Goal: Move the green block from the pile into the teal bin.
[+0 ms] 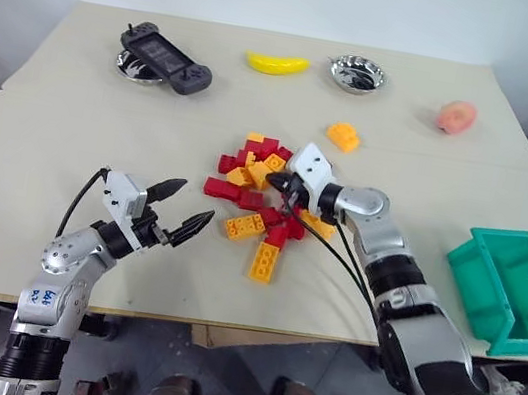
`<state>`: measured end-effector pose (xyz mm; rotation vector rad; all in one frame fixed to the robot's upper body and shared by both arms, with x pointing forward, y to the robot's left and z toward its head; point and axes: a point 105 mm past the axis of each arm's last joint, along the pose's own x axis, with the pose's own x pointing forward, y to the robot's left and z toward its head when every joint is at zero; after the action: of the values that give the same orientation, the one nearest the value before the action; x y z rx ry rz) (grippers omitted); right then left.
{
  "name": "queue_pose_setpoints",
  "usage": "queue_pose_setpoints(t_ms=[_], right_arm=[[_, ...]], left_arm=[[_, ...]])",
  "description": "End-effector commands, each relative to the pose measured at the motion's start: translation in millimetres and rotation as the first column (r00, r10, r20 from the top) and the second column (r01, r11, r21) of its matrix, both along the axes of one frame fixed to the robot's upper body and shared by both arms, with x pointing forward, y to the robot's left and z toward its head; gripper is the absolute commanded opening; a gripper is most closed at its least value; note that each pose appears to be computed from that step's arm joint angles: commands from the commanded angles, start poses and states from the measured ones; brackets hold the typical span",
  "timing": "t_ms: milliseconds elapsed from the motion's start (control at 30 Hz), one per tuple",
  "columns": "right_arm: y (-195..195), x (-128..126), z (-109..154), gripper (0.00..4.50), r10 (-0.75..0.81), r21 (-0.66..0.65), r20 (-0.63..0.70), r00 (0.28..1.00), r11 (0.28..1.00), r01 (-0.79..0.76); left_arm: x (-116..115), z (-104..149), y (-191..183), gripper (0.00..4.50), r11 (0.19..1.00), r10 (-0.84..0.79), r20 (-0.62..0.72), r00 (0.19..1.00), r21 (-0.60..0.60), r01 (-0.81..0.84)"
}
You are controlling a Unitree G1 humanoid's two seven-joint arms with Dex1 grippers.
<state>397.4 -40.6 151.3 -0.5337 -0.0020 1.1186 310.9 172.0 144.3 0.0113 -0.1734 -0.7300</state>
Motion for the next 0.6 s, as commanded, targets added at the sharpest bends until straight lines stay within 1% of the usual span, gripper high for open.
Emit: queue_pose_setpoints(t_ms=[33, 133, 233, 267, 333, 433, 600], right_arm=[[-4.8, -29.0, -0.2, 0.07, 0.087, -0.044, -0.053, 0.995, 0.995, -0.090], [-13.6, -33.6, 22.1, 0.07, 0.061, 0.018, 0.008, 0.998, 0.998, -0.061], [-29.4, -35.6, 40.6, 0.07, 0.030, 0.103, 0.027, 0.999, 0.994, -0.033], [-37.4, -36.8, 44.1, 0.24, 0.016, 0.131, 0.004, 1.000, 0.991, -0.016], [-72.6, -38.1, 43.9, 0.68, -0.056, 0.139, -0.050, 0.997, 0.988, 0.062], [-115.9, -33.0, 35.0, 1.69, -0.188, 0.073, -0.045, 0.981, 0.979, 0.191], [-169.9, -21.7, 24.0, 3.43, -0.366, 0.010, -0.037, 0.930, 0.930, 0.367]], left_arm=[[-3.2, 2.8, 5.8, 4.50, 1.000, 0.020, 0.026, 0.999, 0.012, -0.020], [-4.8, 2.8, 7.5, 4.50, 1.000, 0.024, 0.031, 0.999, 0.011, -0.025], [-7.2, 3.7, 8.4, 4.50, 1.000, 0.019, 0.040, 0.999, 0.009, -0.019], [-8.4, 3.8, 8.7, 4.50, 1.000, 0.013, 0.044, 0.999, 0.015, -0.013], [-10.7, 4.9, 13.3, 4.50, 1.000, 0.012, 0.052, 0.999, 0.025, -0.013], [-13.2, 4.9, 16.7, 4.50, 0.999, 0.003, 0.053, 0.999, 0.041, -0.005], [-27.9, 0.9, 5.4, 4.50, 0.985, -0.120, 0.043, 0.992, 0.128, 0.114]])
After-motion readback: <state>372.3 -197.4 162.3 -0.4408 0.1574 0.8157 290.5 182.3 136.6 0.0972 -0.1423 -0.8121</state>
